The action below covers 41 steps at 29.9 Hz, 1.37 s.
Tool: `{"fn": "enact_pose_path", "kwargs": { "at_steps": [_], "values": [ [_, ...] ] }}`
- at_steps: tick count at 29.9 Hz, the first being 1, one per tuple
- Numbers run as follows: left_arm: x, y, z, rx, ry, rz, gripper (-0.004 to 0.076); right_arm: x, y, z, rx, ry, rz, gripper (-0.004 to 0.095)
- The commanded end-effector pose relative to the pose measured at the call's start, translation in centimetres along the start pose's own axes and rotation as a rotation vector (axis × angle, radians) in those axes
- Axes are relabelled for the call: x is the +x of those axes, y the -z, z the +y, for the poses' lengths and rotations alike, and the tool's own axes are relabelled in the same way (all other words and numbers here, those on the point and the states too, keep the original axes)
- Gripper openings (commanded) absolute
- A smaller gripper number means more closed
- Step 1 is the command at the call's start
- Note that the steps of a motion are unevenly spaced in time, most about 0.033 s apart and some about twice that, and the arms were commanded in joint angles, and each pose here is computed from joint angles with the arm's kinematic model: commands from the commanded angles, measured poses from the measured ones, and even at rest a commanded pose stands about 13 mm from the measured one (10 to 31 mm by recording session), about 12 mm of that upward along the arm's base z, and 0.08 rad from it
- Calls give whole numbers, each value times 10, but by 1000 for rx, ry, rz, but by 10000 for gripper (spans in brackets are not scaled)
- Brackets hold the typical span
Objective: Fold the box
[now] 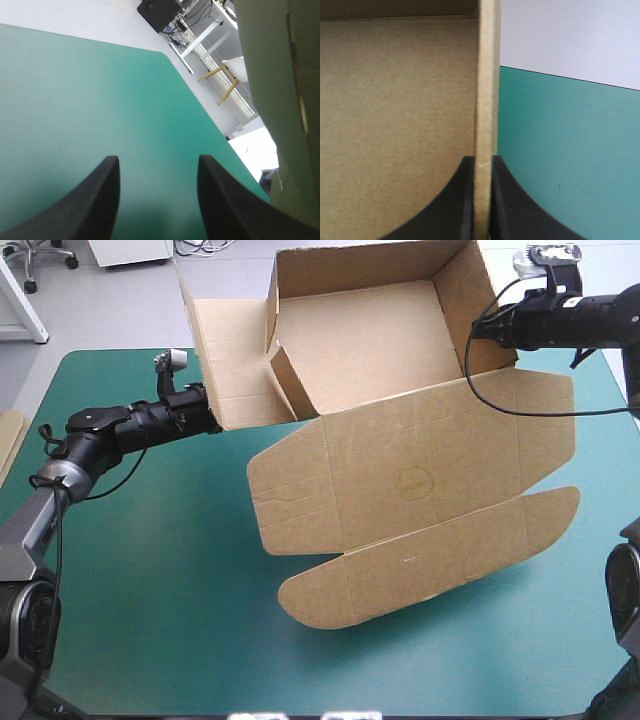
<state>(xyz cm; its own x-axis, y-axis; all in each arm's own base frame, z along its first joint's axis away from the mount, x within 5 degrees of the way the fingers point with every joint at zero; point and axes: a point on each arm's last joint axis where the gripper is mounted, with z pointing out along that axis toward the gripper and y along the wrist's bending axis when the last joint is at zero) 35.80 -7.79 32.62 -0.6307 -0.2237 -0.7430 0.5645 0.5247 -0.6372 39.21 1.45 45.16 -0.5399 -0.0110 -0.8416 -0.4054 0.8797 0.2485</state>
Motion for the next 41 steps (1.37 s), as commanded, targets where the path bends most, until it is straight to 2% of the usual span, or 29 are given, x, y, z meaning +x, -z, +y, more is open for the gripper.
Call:
{"fn": "enact_pose_path", "kwargs": {
  "at_steps": [1, 8, 18, 28, 36, 41],
  "values": [
    [-32, 13, -39, 116, -58, -119, 347, -19, 31, 18, -7, 10, -134, -9],
    [-56, 20, -60, 166, -110, -166, 347, -19, 31, 17, 2, 15, -133, -9],
    [-74, 26, -80, 282, -64, -243, 348, -20, 31, 16, 10, 15, -145, -9],
    [-73, 22, -90, 330, -53, -217, 447, -18, 23, 11, 9, -10, -130, -9],
    [-84, 29, -106, 371, -89, -222, 449, -18, 22, 10, 10, -12, -130, -9],
    [-82, 26, -106, 309, -100, -153, 449, -18, 22, 10, 7, -30, -131, -9]
  ]
}}
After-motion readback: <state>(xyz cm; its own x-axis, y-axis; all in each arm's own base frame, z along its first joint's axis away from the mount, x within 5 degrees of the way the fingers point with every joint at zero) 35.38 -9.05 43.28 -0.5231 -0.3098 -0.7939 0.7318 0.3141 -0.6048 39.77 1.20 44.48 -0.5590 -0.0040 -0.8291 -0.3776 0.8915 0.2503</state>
